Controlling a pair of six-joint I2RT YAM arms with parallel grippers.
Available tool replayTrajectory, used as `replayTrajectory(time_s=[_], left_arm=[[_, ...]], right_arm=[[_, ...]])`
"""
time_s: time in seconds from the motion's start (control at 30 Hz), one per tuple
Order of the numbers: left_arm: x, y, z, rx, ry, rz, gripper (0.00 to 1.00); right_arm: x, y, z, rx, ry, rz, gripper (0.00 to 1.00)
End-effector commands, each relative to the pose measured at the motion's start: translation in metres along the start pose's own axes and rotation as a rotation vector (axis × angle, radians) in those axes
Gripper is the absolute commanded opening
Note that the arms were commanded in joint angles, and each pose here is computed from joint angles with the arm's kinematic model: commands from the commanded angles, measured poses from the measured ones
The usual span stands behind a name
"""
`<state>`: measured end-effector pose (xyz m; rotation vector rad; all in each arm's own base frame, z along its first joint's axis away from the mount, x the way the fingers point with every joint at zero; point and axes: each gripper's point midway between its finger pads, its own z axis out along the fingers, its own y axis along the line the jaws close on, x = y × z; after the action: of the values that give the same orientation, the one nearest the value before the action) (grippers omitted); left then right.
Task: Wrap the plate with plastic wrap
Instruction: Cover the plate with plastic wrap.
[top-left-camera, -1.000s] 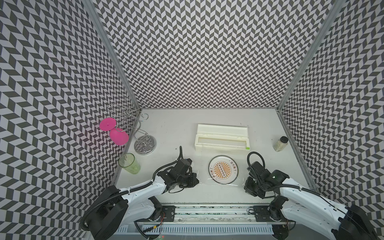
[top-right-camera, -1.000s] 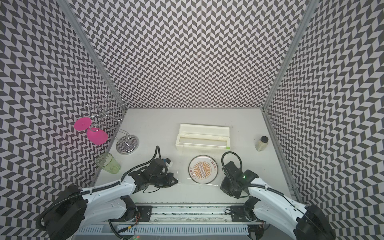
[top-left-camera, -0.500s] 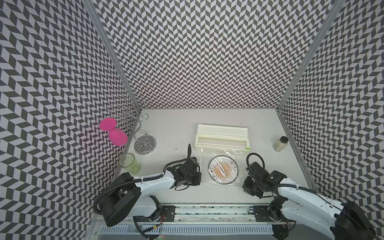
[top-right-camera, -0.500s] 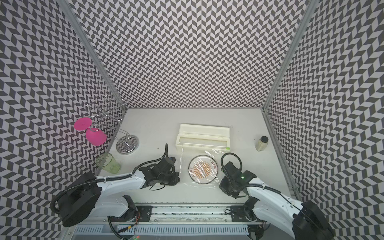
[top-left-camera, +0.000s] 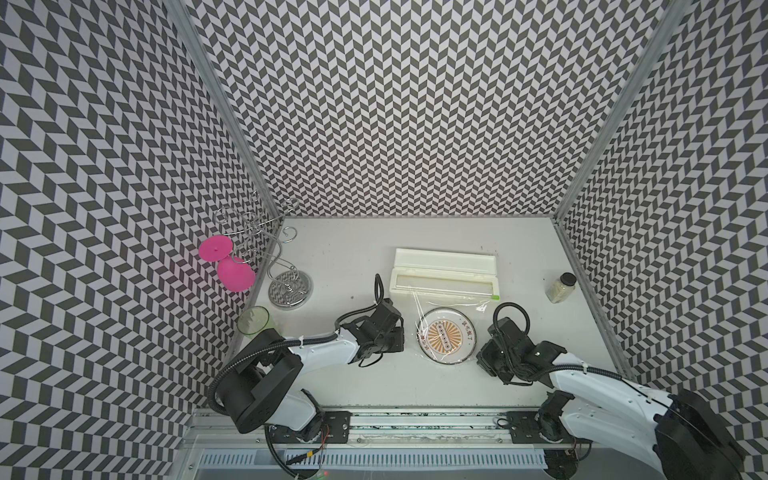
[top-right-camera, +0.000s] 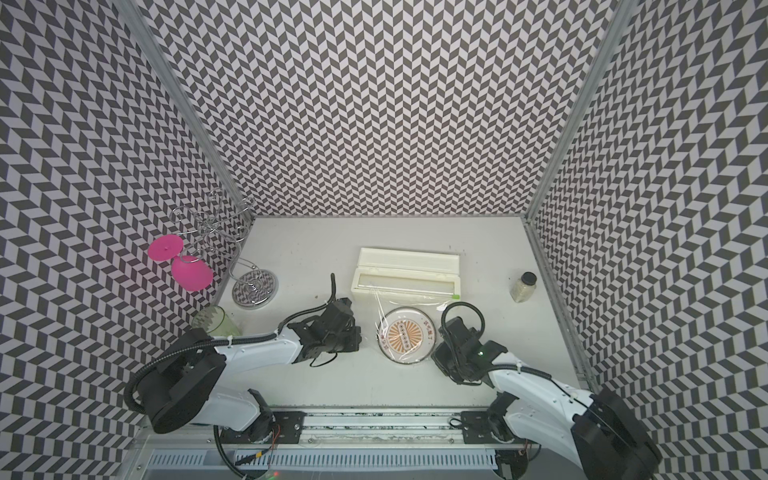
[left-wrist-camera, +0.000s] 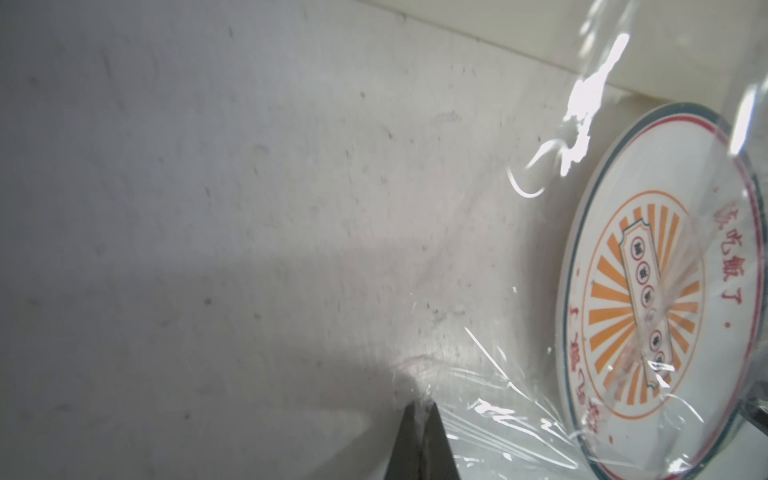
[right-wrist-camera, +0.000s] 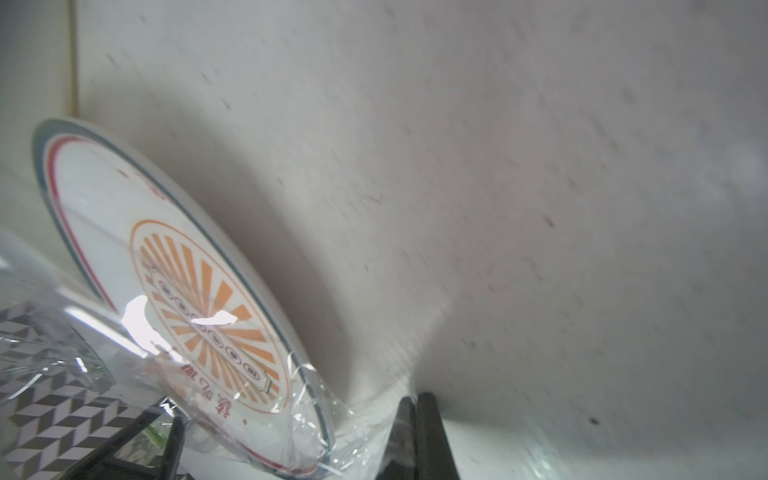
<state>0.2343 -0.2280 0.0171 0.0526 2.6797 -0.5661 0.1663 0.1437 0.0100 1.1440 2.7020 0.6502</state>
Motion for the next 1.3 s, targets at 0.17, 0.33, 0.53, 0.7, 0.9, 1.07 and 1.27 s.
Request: replayTrajectory(time_s=[0.17, 0.33, 0.53, 0.7, 0.9, 1.07, 1.27], left_arm=[[0.018, 0.044, 0.018, -0.188, 0.091, -0.008, 0.00], [0.016, 0.028, 0.027, -0.123, 0.105, -0.031, 0.00], [0.012, 0.017, 0.036, -0.087, 0.112, -0.036, 0.00], [0.012, 0.006, 0.037, -0.025, 0.120, -0.034, 0.03], [0.012, 0.014, 0.033, -0.029, 0.133, -0.050, 0.07], [0.005, 0.038, 0.026, -0.078, 0.119, -0.086, 0.13], [-0.013, 0.034, 0.021, -0.044, 0.082, -0.106, 0.20]], right_arm=[[-0.023, -0.060, 0.019, 0.173, -0.125, 0.104, 0.00], [-0.032, -0.055, 0.020, 0.135, -0.172, 0.107, 0.00], [-0.040, -0.042, 0.021, 0.110, -0.205, 0.082, 0.00], [-0.036, -0.036, 0.026, 0.100, -0.172, 0.064, 0.00], [-0.033, -0.038, 0.028, 0.092, -0.154, 0.063, 0.00], [-0.032, -0.040, 0.029, 0.086, -0.151, 0.062, 0.00], [-0.030, -0.040, 0.030, 0.089, -0.139, 0.054, 0.00]])
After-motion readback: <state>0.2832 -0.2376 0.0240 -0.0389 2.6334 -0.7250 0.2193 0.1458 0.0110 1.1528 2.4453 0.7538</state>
